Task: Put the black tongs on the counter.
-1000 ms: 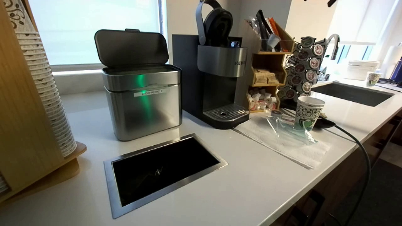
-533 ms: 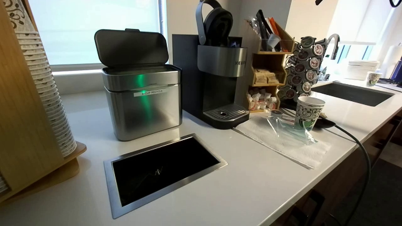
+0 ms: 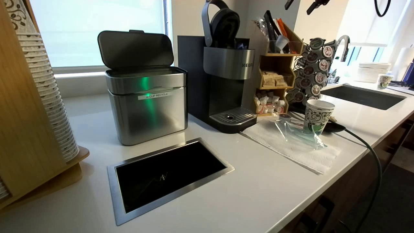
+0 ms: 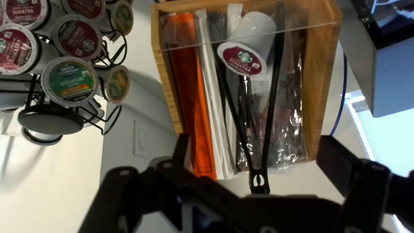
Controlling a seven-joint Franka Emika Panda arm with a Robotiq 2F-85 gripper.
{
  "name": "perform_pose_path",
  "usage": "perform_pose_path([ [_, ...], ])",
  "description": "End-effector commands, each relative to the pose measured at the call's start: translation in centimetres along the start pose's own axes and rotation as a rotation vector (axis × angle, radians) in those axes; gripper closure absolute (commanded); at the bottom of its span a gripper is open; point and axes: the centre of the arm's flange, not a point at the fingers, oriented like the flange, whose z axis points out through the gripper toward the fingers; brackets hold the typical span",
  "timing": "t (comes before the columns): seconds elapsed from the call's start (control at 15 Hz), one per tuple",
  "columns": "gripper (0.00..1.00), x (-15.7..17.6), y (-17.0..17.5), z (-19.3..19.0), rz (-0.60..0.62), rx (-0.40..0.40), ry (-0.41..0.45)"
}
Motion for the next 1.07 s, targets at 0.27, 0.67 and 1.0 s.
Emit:
perform_pose_path([
  [0.27,0.0,1.1,-0.9,1.7,-0.009,-0.049,0.034],
  [0.67,0.0,2.0,-2.9,4.5,-0.001,-0.011,0.011],
  [1.0,0.05,2.6,-3.8,6.7,0.068,0.055,-0.019],
])
